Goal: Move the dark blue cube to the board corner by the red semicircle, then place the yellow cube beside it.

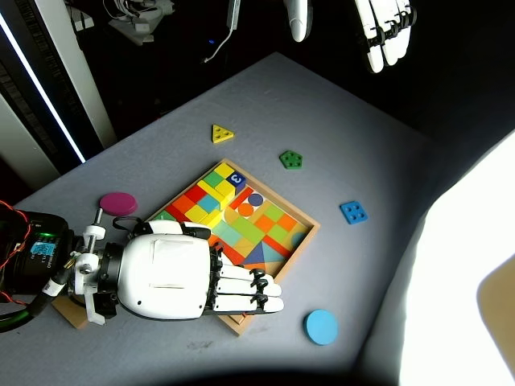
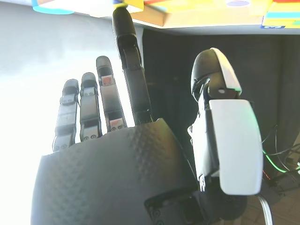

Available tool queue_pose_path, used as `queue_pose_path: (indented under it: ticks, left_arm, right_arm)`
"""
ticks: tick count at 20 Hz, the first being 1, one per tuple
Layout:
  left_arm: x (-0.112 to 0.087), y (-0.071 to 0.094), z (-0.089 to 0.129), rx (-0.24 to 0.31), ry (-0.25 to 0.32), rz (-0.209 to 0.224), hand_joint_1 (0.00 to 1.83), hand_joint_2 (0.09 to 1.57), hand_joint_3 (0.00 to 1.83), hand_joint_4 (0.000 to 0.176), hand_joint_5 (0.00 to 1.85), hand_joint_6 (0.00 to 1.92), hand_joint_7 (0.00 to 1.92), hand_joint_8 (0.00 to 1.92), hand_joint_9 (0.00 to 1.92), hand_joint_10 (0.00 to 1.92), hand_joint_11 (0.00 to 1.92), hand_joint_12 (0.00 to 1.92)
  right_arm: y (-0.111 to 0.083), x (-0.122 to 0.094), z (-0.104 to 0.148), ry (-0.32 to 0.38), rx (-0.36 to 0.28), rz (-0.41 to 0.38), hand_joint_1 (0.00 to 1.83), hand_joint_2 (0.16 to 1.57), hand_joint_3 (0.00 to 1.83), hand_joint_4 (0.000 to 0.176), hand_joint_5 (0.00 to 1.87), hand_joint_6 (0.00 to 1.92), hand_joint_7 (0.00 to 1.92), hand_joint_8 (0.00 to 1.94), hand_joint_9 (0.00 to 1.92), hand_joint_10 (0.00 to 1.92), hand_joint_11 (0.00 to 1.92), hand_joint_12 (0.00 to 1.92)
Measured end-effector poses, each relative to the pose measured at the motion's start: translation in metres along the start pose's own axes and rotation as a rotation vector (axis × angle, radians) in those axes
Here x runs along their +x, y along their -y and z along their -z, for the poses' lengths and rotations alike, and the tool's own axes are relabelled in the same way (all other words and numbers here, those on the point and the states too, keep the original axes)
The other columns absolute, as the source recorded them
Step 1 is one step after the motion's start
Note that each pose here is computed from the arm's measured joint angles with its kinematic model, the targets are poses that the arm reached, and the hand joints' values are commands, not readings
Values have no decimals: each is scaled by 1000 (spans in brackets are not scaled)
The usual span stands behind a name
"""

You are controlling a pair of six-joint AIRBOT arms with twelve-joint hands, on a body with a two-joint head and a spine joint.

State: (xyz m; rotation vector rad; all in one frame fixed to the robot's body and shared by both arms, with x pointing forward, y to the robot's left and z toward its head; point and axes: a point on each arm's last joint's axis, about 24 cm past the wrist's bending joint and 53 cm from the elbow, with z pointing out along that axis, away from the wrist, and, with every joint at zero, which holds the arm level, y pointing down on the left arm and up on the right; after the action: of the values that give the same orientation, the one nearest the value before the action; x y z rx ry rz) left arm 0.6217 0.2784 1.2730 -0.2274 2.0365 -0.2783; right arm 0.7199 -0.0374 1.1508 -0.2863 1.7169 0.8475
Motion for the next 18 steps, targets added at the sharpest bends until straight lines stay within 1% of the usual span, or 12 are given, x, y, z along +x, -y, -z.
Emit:
queue_pose_path:
  ticks: [4, 6, 8, 10, 11, 13, 15, 16, 17, 18]
  left_arm:
    - [0, 0, 0, 0, -1, 0, 0, 1260, 0, 17, 114, 5, 85, 2, 82, 4, 0, 501]
    - [1, 0, 0, -2, -2, 0, 0, 1261, 0, 18, 108, 0, 78, 0, 71, 0, 0, 464]
    - [1, 0, 0, -1, -4, 1, 0, 1256, 0, 19, 108, 4, 82, 3, 79, 3, 0, 498]
    - [1, 0, 0, 0, -3, 1, 0, 1257, 0, 21, 114, 4, 90, 3, 87, 4, 0, 467]
    - [1, 0, 0, -1, -3, 1, 0, 1260, 1, 21, 103, 0, 71, 0, 78, 0, 0, 458]
    - [1, -1, 0, -3, -4, 0, 0, 1259, 0, 22, 108, 3, 74, 3, 77, 3, 0, 462]
    - [1, -1, 0, -3, -5, 1, 0, 1262, 1, 14, 117, 5, 74, 2, 69, 0, 0, 446]
    - [1, -1, 0, -3, -5, 1, 0, 1262, 1, 14, 117, 5, 74, 2, 69, 0, 0, 446]
    - [1, -1, 0, -3, -5, 1, 0, 1259, 0, 17, 170, 16, 129, 12, 125, 16, 0, 591]
    - [1, -1, 0, -3, -5, 1, 0, 1258, 0, 13, 197, 18, 171, 17, 161, 22, 0, 693]
  right_arm:
    - [5, -6, 0, 0, 21, -22, 29, 1197, 2, 0, 921, 5, 205, 0, 38, 6, 0, 0]
    - [7, -15, 1, 13, 28, -23, 34, 1196, 1, 0, 930, 9, 215, 4, 43, 8, 0, 0]
    - [3, -37, 6, 66, 17, -55, 27, 1193, 0, 0, 919, 3, 215, 3, 43, 8, 0, 0]
    - [-7, -59, 11, 129, -13, -68, 22, 1194, 0, 0, 916, 2, 207, 0, 39, 5, 0, 0]
    - [-15, -70, 15, 165, -37, -73, 3, 1191, 0, 0, 916, 2, 207, 3, 35, 4, 0, 0]
    - [-25, -74, 17, 178, -61, -78, 26, 1188, 0, 0, 921, 4, 222, 8, 44, 7, 0, 0]
    - [-31, -71, 20, 158, -65, -80, 42, 1190, 0, 0, 903, 0, 218, 5, 46, 8, 0, 0]
    - [-31, -70, 21, 149, -61, -84, 42, 1190, 0, 0, 903, 0, 218, 5, 46, 8, 0, 0]
    - [-30, -69, 22, 137, -54, -94, 51, 1187, 0, 0, 871, 0, 235, 11, 78, 21, 0, 0]
    - [-31, -68, 23, 129, -52, -98, 57, 1186, 0, 0, 865, 0, 260, 19, 102, 31, 3, 1]
